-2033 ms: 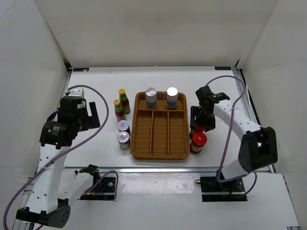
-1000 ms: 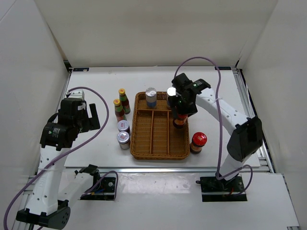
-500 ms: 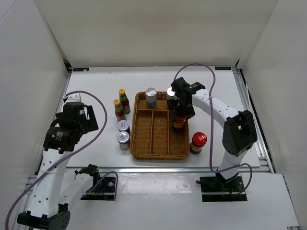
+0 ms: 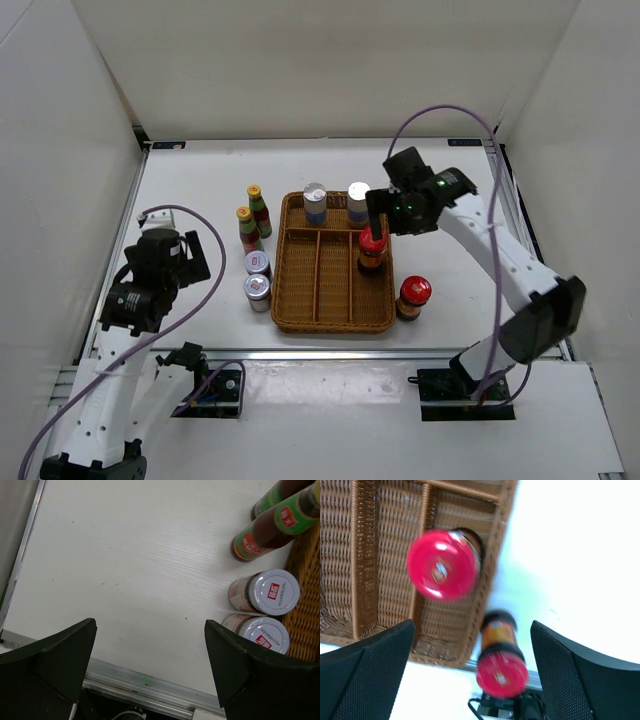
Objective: Organize the condiment bottles
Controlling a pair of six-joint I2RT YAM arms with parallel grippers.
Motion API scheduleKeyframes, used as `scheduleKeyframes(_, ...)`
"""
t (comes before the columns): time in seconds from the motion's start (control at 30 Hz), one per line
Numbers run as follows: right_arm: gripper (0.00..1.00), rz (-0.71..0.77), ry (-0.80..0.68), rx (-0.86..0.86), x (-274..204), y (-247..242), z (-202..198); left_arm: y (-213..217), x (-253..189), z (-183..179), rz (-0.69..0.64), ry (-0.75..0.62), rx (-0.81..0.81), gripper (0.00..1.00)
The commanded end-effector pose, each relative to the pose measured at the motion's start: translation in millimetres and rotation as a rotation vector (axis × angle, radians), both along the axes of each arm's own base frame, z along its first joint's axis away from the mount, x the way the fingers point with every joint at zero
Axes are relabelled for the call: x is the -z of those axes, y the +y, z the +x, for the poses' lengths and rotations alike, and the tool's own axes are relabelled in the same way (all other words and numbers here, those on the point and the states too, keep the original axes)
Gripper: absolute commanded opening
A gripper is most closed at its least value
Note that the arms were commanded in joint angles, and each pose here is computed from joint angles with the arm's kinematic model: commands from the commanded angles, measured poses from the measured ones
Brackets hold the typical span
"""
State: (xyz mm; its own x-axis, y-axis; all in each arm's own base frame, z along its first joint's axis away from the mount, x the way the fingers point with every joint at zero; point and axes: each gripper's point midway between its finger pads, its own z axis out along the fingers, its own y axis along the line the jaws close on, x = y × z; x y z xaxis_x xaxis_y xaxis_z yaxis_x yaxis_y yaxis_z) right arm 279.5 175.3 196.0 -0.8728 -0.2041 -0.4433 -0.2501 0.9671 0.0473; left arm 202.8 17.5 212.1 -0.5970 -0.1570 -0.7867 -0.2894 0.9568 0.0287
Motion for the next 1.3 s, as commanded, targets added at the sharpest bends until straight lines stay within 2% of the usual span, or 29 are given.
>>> scheduleKeyframes(0.0, 1.0, -0.075, -0.013, 0.067, -18, -34, -22, -13, -15, 10, -0.04, -0.094, 0.068, 1.0)
scheduleKeyframes(0.2, 1.0, -0.066, 0.128, 0.124, 16, -51, -70, -13, -20, 7, -0.041, -0.131, 0.072, 1.0)
scheduleKeyframes(0.33, 1.0, -0.025, 0.196, 0.173, 36, -53, -97, -6, -22, 5, -0.033, -0.149, 0.015, 1.0)
scheduleKeyframes(0.6, 1.0, -0.045, 0.281, 0.201, 68, -60, -119, -11, -21, 6, -0.03, -0.145, 0.032, 1.0)
scheduleKeyframes(0.67, 0.97, -0.031, 0.301, 0.204, 73, -58, -122, -11, -20, 5, -0.028, -0.136, 0.032, 1.0)
scheduleKeyframes(0.8, 0.84, -0.019, 0.33, 0.206, 83, -55, -128, -9, -22, 4, -0.032, -0.148, 0.019, 1.0)
scheduleKeyframes(0.9, 0.66, -0.01, 0.324, 0.214, 83, -54, -126, -7, -24, 2, -0.029, -0.158, 0.012, 1.0)
scheduleKeyframes(1.0, 0.39, -0.014, 0.329, 0.215, 78, -55, -127, -7, -24, 2, -0.029, -0.158, 0.012, 1.0)
scheduleKeyframes(1.03, 0.27, -0.019, 0.319, 0.218, 75, -56, -125, -7, -25, 1, -0.031, -0.167, 0.012, 1.0)
scheduleKeyframes(1.13, 0.09, -0.041, 0.282, 0.219, 52, -61, -120, -7, -27, 0, -0.034, -0.178, 0.012, 1.0)
scheduleKeyframes(1.23, 0.01, -0.059, 0.208, 0.236, 21, -67, -109, -2, -28, -2, -0.03, -0.192, -0.011, 1.0)
scheduleKeyframes(1.27, 0.01, -0.079, 0.203, 0.243, 14, -72, -111, -1, -30, -4, -0.039, -0.208, -0.028, 1.0)
